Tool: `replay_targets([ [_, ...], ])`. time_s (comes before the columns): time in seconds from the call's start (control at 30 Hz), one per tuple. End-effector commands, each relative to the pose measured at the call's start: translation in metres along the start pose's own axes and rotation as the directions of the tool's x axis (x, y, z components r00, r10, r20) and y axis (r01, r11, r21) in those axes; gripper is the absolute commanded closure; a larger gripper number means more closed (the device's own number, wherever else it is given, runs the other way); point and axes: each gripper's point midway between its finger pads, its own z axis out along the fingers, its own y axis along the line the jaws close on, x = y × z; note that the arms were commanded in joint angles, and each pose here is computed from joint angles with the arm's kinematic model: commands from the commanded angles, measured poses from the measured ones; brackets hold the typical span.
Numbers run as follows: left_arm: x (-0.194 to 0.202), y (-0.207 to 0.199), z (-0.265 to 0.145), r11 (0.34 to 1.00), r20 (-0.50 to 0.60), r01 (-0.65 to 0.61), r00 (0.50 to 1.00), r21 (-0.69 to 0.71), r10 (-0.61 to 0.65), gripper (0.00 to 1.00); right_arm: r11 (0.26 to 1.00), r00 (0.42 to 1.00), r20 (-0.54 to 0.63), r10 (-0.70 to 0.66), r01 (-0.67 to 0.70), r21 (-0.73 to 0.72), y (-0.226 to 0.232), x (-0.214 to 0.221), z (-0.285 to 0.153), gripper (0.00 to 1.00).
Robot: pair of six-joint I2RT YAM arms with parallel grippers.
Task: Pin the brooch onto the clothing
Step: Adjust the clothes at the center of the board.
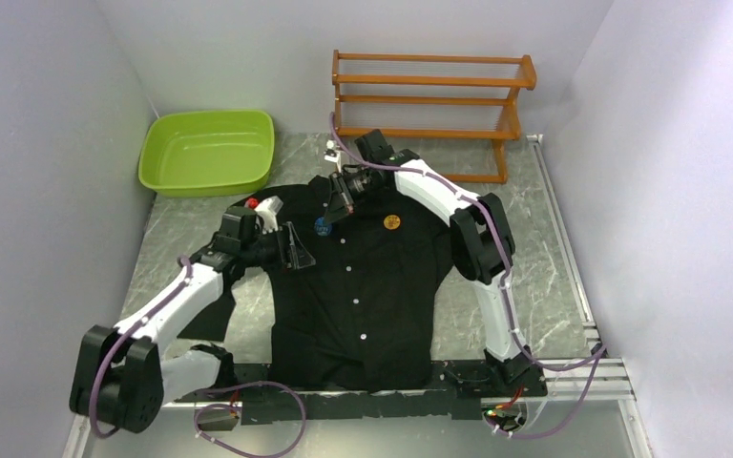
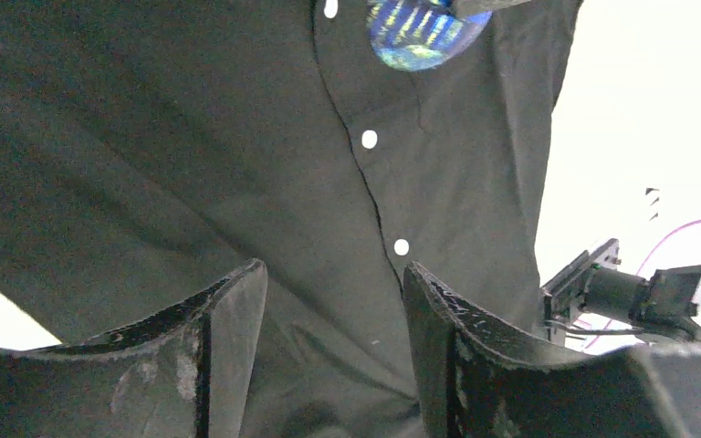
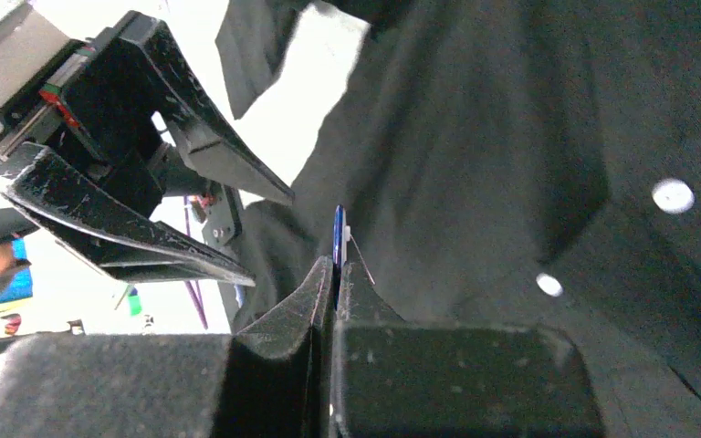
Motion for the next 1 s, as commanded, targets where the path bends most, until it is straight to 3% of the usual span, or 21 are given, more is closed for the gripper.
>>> replay_targets([
  [0.0, -0.02, -0.013, 0.02, 0.994, 0.042, -0.094, 0.995, 0.049, 0.091, 0.37, 0.996, 0.997, -0.002, 0.078, -0.078, 0.037, -0.015, -0.001, -0.032, 1.0],
  [0.23, -0.031, -0.028, 0.076, 0.986, 0.02, -0.159, 0.987, -0.058, 0.161, 0.29, 0.972, 0.973, 0.136, 0.185, -0.202, 0.119, -0.044, 0.012, -0.091, 1.0],
  [0.33, -0.016, -0.03, 0.101, 0.959, -0.065, -0.245, 0.969, -0.145, 0.238, 0.22, 0.957, 0.958, 0.183, 0.219, -0.248, 0.153, -0.054, 0.024, -0.109, 1.0],
  [0.57, 0.032, -0.017, 0.126, 0.824, -0.267, -0.418, 0.904, -0.382, 0.335, 0.11, 0.904, 0.93, 0.269, 0.249, -0.323, 0.279, -0.074, 0.041, -0.141, 1.0],
  [0.7, 0.051, -0.003, 0.128, 0.697, -0.36, -0.522, 0.851, -0.492, 0.383, 0.08, 0.892, 0.921, 0.311, 0.237, -0.333, 0.305, -0.078, 0.04, -0.153, 1.0],
  [0.77, 0.062, 0.005, 0.13, 0.649, -0.419, -0.56, 0.825, -0.515, 0.38, 0.11, 0.893, 0.92, 0.313, 0.236, -0.332, 0.303, -0.077, 0.039, -0.155, 1.0],
  [0.87, 0.081, 0.011, 0.133, 0.643, -0.478, -0.596, 0.793, -0.48, 0.378, 0.22, 0.896, 0.923, 0.305, 0.236, -0.328, 0.298, -0.077, 0.04, -0.155, 1.0],
  [0.97, 0.098, 0.015, 0.131, 0.656, -0.522, -0.622, 0.763, -0.428, 0.382, 0.43, 0.898, 0.925, 0.296, 0.24, -0.327, 0.295, -0.076, 0.042, -0.154, 1.0],
])
